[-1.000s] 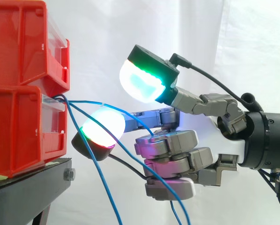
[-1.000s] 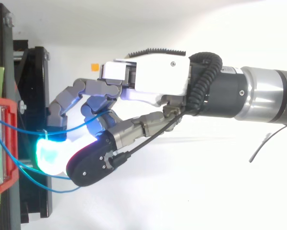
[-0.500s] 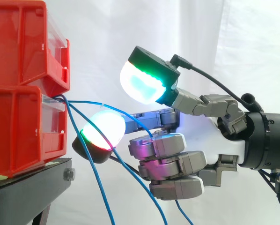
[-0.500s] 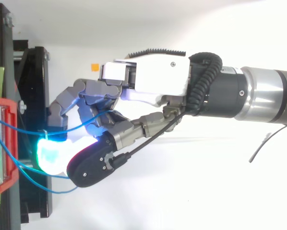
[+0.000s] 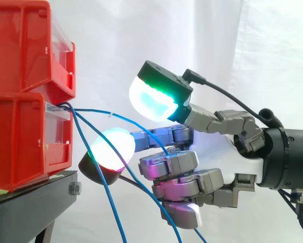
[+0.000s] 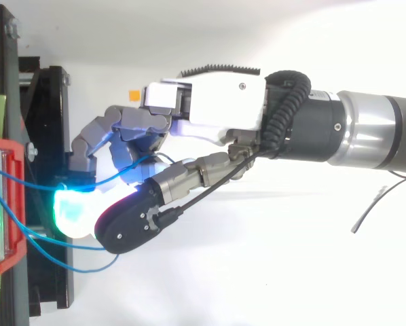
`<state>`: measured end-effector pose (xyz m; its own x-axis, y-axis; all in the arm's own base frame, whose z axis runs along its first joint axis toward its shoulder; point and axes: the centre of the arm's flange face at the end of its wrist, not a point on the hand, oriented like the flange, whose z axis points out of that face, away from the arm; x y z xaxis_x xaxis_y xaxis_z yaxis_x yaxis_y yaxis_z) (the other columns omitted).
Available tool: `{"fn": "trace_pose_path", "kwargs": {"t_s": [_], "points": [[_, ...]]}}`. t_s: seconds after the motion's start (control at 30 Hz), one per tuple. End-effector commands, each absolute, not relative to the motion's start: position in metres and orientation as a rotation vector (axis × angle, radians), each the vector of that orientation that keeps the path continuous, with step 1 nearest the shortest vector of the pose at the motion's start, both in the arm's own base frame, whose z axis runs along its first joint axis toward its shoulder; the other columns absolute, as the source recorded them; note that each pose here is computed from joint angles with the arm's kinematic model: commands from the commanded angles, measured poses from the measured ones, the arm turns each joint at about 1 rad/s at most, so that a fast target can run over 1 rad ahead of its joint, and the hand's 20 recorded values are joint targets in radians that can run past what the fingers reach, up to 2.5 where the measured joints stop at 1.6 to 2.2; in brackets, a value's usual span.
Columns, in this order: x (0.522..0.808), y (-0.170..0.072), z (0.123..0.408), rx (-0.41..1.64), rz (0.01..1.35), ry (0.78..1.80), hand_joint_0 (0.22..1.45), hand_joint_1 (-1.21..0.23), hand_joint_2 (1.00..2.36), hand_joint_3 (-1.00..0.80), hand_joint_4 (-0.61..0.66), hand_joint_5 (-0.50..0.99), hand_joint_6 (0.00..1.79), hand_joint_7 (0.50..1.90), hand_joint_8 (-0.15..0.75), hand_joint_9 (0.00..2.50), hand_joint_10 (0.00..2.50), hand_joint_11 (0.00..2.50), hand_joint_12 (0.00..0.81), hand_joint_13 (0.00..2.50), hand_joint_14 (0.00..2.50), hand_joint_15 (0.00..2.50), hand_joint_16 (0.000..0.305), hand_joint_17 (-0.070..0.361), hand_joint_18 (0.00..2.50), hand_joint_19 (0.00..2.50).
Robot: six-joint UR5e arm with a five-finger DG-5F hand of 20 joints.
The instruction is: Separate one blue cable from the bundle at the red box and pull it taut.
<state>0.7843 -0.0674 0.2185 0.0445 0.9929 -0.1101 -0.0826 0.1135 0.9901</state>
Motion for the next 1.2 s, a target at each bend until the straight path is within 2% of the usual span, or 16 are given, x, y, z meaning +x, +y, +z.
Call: {"fn": "trace_pose_path", "kwargs": {"t_s": [0.0, 0.13, 0.33, 0.6, 1.17], "points": [[0.784, -0.0704, 0.218, 1.086, 1.134, 1.167, 0.49, -0.55, 1.0, -0.5, 0.16, -0.25, 0.88, 0.66, 0.349, 0.45, 2.5, 1.55, 0.495, 1.03, 2.5, 1.22, 0.072, 0.163, 1.3, 0.9], [0.7839, -0.0716, 0.218, 1.087, 1.133, 1.166, 0.5, -0.55, 1.0, -0.5, 0.16, -0.24, 0.88, 0.67, 0.381, 0.61, 2.5, 1.71, 0.531, 1.19, 2.5, 1.28, 0.077, 0.174, 1.5, 0.83], [0.7838, -0.0739, 0.2181, 1.089, 1.133, 1.161, 0.53, -0.56, 1.0, -0.5, 0.15, -0.23, 0.87, 0.7, 0.405, 0.78, 2.5, 1.92, 0.553, 1.32, 2.5, 1.34, 0.072, 0.161, 1.63, 0.98], [0.7845, -0.0751, 0.2191, 1.087, 1.14, 1.151, 0.58, -0.6, 1.01, -0.44, 0.13, -0.23, 0.88, 0.72, 0.39, 0.77, 2.5, 1.93, 0.544, 1.31, 2.5, 1.33, 0.067, 0.151, 1.6, 1.06], [0.7841, -0.08, 0.2193, 1.138, 1.19, 1.113, 0.61, -0.62, 1.01, -0.36, 0.12, -0.22, 0.89, 0.73, 0.384, 0.78, 2.5, 1.96, 0.523, 1.28, 2.5, 1.28, 0.064, 0.144, 1.58, 1.07]]}}
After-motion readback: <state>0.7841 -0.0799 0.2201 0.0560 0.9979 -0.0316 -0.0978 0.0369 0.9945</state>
